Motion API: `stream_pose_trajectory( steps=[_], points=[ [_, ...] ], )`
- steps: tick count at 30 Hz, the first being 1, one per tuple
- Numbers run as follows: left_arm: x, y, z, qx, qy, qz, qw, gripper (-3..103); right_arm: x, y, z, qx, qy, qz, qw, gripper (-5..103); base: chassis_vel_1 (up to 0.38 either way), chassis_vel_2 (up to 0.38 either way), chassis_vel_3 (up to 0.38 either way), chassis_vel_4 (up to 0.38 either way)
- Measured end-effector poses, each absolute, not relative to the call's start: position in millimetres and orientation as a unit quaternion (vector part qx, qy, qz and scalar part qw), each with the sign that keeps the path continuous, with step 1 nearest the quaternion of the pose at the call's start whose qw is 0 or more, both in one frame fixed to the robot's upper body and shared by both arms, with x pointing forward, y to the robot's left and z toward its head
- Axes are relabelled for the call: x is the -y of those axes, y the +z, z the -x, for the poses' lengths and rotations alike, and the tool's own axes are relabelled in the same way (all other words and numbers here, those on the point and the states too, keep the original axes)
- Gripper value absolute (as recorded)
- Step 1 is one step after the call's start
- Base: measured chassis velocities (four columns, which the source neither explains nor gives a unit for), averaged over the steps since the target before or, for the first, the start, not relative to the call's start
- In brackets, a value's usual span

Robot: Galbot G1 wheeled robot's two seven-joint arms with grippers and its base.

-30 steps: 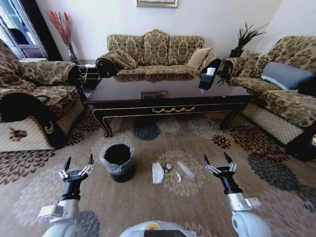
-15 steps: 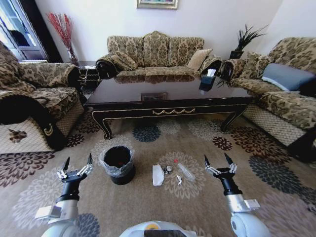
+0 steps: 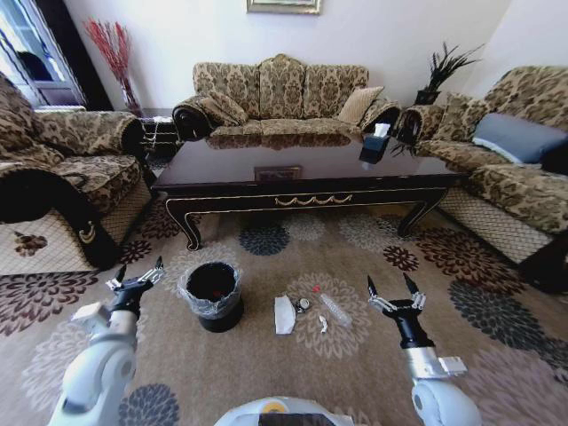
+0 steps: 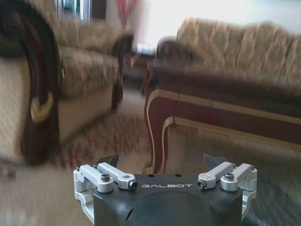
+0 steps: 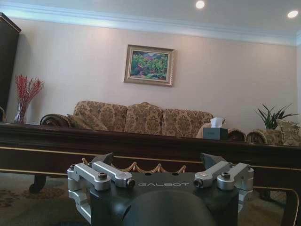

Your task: Move to the front of the table and pick up the trash from the floor, then place it into the trash bin.

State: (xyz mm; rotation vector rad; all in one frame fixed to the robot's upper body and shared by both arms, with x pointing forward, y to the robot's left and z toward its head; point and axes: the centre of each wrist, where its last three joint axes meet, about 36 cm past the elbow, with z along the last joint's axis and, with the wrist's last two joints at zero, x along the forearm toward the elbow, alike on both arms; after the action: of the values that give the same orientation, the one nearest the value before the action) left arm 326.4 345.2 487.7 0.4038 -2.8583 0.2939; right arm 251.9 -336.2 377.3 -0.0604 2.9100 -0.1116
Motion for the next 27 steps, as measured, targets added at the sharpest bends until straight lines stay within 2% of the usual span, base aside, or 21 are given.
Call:
stream_pose_trajectory(
  steps=[1,5,10,17,21,27],
  points=[
    [-345,488,-326,0.978,0.101,-0.138,0.120,100,336,377,-252,-0.993,-0.038,0.021,0.114,100,0.000,0.000,0.000,0.000],
    [-354,476,-343,0.960,0.136,-0.131,0.206,100,333,370,-254,-0.995,-0.031,0.025,0.097,100,0.000,0.000,0.000,0.000],
    [-359,461,-359,0.951,0.151,-0.129,0.238,100,333,363,-255,-0.995,-0.037,0.024,0.085,100,0.000,0.000,0.000,0.000],
    [-366,441,-373,0.944,0.179,-0.140,0.239,100,332,350,-263,-0.996,-0.042,0.032,0.072,100,0.000,0.000,0.000,0.000],
    [-359,425,-376,0.937,0.198,-0.138,0.252,100,331,344,-265,-0.996,-0.042,0.035,0.069,100,0.000,0.000,0.000,0.000],
    [-352,409,-380,0.934,0.221,-0.141,0.242,100,334,340,-266,-0.996,-0.045,0.037,0.067,100,0.000,0.000,0.000,0.000]
  ],
)
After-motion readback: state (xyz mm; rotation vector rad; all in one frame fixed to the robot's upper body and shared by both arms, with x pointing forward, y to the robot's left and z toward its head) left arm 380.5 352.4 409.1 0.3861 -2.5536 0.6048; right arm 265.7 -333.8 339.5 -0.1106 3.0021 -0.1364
